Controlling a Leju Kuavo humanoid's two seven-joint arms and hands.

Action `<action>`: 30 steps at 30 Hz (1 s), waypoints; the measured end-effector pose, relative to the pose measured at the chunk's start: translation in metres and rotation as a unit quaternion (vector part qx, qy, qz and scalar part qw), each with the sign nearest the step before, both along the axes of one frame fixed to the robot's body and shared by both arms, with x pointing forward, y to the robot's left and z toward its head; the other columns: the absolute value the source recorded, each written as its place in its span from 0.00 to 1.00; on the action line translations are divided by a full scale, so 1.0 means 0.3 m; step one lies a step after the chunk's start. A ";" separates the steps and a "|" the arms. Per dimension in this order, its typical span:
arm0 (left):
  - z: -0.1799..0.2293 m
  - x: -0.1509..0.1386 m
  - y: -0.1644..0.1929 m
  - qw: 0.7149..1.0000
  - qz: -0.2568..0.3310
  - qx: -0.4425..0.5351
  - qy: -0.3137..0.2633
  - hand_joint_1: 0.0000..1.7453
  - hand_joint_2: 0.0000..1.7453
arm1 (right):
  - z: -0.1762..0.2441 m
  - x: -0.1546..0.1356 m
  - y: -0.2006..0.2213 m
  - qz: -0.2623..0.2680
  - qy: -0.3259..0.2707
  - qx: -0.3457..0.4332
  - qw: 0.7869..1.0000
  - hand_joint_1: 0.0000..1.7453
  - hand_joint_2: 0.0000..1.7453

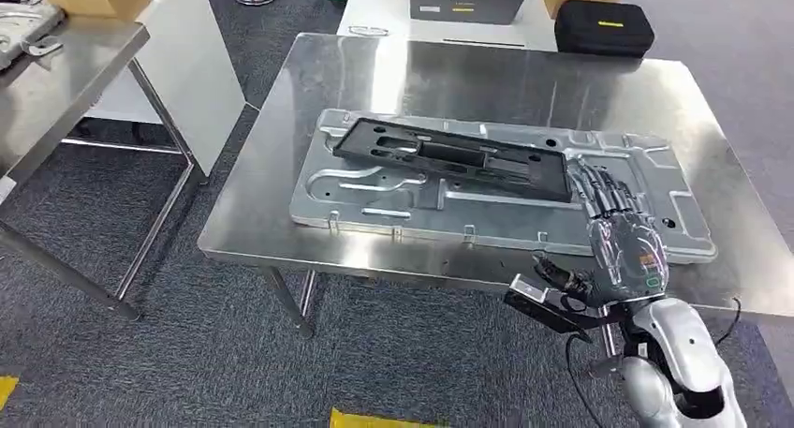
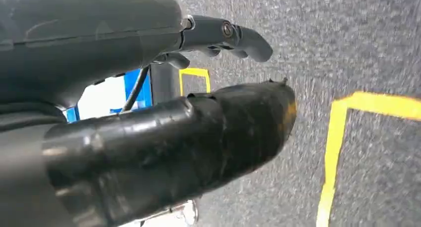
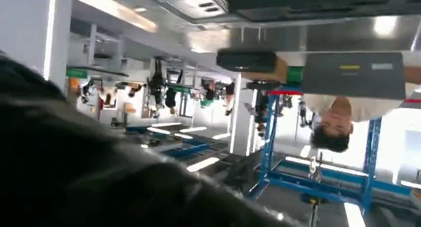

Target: Take the parts from the cabinet and place them on the table.

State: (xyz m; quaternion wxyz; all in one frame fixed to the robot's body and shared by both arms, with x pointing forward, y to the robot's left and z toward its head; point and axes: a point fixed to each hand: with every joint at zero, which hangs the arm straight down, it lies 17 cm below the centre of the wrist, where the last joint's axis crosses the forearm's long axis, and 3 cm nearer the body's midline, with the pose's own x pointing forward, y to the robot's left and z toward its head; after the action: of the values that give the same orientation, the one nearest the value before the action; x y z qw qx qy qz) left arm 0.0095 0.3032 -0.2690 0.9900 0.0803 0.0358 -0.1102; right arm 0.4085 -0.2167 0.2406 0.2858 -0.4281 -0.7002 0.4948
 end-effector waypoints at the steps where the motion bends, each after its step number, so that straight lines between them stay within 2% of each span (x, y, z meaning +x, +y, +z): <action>1: 0.000 0.002 -0.002 1.000 0.000 -0.001 -0.001 0.00 0.00 | 0.000 0.002 0.000 -0.001 0.000 -0.002 1.000 0.00 0.00; 16: -0.001 -0.001 -0.018 1.000 0.004 -0.011 0.001 0.00 0.00 | 0.035 0.018 -0.006 -0.003 -0.009 -0.003 1.000 0.00 0.00; 21: 0.024 0.018 0.013 0.999 0.013 -0.033 -0.001 0.00 0.00 | 0.175 0.095 0.147 0.003 -0.020 0.033 0.999 0.00 0.00; 24: 0.040 0.056 0.039 0.999 0.013 -0.029 -0.010 0.00 0.00 | 0.223 0.099 0.266 0.026 -0.020 0.051 0.998 0.00 0.00; 30: 0.050 0.068 0.047 1.000 0.013 -0.022 -0.018 0.00 0.00 | 0.211 0.102 0.292 0.034 -0.007 0.061 0.998 0.00 0.00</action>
State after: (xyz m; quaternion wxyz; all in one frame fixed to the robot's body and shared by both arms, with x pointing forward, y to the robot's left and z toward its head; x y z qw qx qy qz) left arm 0.0298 0.3173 -0.2540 0.9934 0.0602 0.0164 -0.0967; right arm 0.4393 -0.1291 0.3038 0.2892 -0.3893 -0.7453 0.4575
